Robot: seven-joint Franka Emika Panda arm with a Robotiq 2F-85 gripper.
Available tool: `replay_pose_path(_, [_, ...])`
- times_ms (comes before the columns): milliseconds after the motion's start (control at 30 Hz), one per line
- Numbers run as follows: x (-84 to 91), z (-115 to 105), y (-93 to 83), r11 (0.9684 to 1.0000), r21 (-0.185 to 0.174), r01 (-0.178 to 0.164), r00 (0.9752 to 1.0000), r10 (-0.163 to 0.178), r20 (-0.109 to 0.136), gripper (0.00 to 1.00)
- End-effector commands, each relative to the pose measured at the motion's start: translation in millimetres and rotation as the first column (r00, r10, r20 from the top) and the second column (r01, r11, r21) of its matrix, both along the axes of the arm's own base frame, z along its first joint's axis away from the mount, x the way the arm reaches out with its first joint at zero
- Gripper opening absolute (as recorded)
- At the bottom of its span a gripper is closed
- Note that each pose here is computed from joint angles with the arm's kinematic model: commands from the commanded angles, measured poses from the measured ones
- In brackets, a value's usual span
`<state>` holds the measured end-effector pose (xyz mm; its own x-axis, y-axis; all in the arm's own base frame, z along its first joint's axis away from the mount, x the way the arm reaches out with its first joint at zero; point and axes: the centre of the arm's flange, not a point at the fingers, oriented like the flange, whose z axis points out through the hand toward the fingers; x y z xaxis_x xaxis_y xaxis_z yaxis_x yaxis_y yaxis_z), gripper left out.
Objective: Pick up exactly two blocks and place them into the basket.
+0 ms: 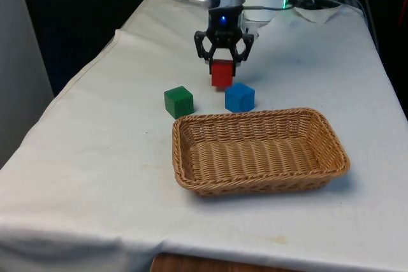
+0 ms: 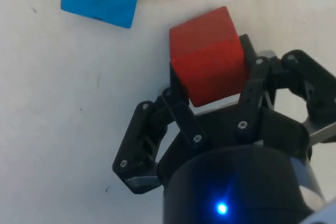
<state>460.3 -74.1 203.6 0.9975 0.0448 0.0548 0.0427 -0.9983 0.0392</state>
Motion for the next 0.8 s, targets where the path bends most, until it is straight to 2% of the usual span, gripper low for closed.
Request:
replay_pose_path(0, [-0.5,5,-3.0,1.0000,-0.002,0.000,1.0000,0.000,-0.002,0.01])
replay_pose_path(300, [7.3,30,-4.9,0.9998,0.017,-0.007,0.9999,0.007,0.013,0.01])
replay_pose_path(367, [14.8,41,-2.7,0.9996,0.025,-0.011,0.9997,0.010,0.020,0.01])
replay_pose_path(400, [11.2,39,-2.2,0.9994,0.031,-0.013,0.9995,0.012,0.028,0.01])
replay_pose_path(433, [17.4,44,-2.1,0.9996,0.027,-0.011,0.9997,0.011,0.022,0.01])
replay_pose_path(533, [28.1,59,0.9,0.9991,0.039,-0.019,0.9995,0.018,0.026,0.01])
replay_pose_path(767, [42.8,79,5.9,0.9979,0.058,-0.030,0.9990,0.028,0.034,0.01])
